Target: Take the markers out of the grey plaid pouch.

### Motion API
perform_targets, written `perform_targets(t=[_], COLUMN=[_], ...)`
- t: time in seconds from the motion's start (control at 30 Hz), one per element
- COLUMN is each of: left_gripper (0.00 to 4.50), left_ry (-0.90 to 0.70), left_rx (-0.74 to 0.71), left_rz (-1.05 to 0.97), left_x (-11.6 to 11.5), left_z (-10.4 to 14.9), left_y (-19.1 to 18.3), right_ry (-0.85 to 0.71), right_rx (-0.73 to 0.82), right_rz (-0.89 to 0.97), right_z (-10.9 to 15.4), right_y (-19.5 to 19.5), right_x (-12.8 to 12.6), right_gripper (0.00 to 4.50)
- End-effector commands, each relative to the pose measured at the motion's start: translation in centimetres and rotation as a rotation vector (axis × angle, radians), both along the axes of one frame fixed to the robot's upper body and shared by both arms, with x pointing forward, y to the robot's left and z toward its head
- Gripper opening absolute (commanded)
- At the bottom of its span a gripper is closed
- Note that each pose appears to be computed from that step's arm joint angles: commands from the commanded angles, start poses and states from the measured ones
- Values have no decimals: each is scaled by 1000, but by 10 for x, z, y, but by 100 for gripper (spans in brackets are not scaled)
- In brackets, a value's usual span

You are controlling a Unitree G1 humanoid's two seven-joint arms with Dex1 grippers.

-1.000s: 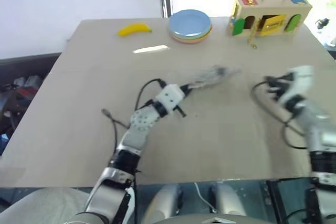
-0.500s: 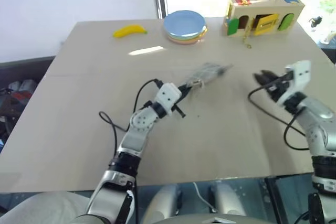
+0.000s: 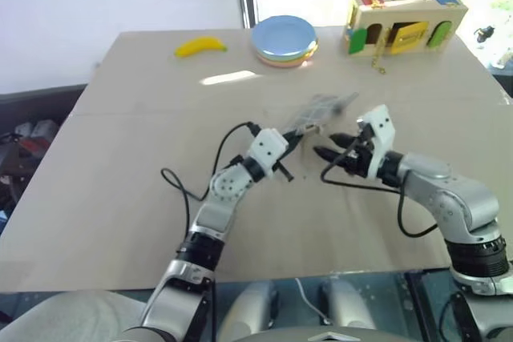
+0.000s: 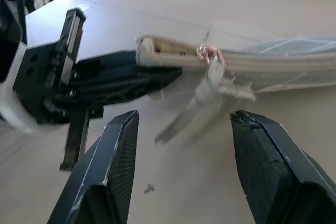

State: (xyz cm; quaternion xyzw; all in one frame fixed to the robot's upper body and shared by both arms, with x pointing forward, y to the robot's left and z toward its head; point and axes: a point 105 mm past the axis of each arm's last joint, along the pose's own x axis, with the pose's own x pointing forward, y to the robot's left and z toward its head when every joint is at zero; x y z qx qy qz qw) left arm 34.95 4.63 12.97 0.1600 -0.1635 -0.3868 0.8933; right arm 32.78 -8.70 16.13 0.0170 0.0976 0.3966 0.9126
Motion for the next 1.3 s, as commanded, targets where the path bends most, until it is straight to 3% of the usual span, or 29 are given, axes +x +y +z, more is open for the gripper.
perform_targets(t=[0.03,0.23,0.33,0.4,0.47,0.7,0.9,1.1,1.23,1.3], left_gripper=[0,0,0,0,0,0,0,0,0,0], left_ry=[-78,-81,-83,-84,-83,-81,-83,-84,-82,-82], left_rx=[-19,-22,-22,-21,-21,-23,-35,-42,-45,-48], left_rz=[-27,-26,-25,-24,-25,-28,-33,-27,-26,-27], left_x=[-5,-6,-5,-5,-5,-6,-8,-8,-8,-8], left_z=[19,20,21,21,21,21,25,27,28,28], left_y=[-6,-6,-6,-5,-5,-4,0,2,2,2], right_ry=[-14,6,-11,-18,-25,-45,-76,-94,-119,-137], right_rx=[32,-17,-26,-26,-32,-69,-152,-190,-173,-159], right_rz=[-18,-40,-59,-69,-78,-189,-603,-816,-813,-685], right_z=[11,1,1,2,3,4,7,10,17,23], right_y=[3,2,-1,-3,-6,-34,-135,-196,-204,-189], right_x=[4,9,12,13,14,27,62,67,66,62], right_gripper=[279,279,193,83,6,6,6,6,6,70])
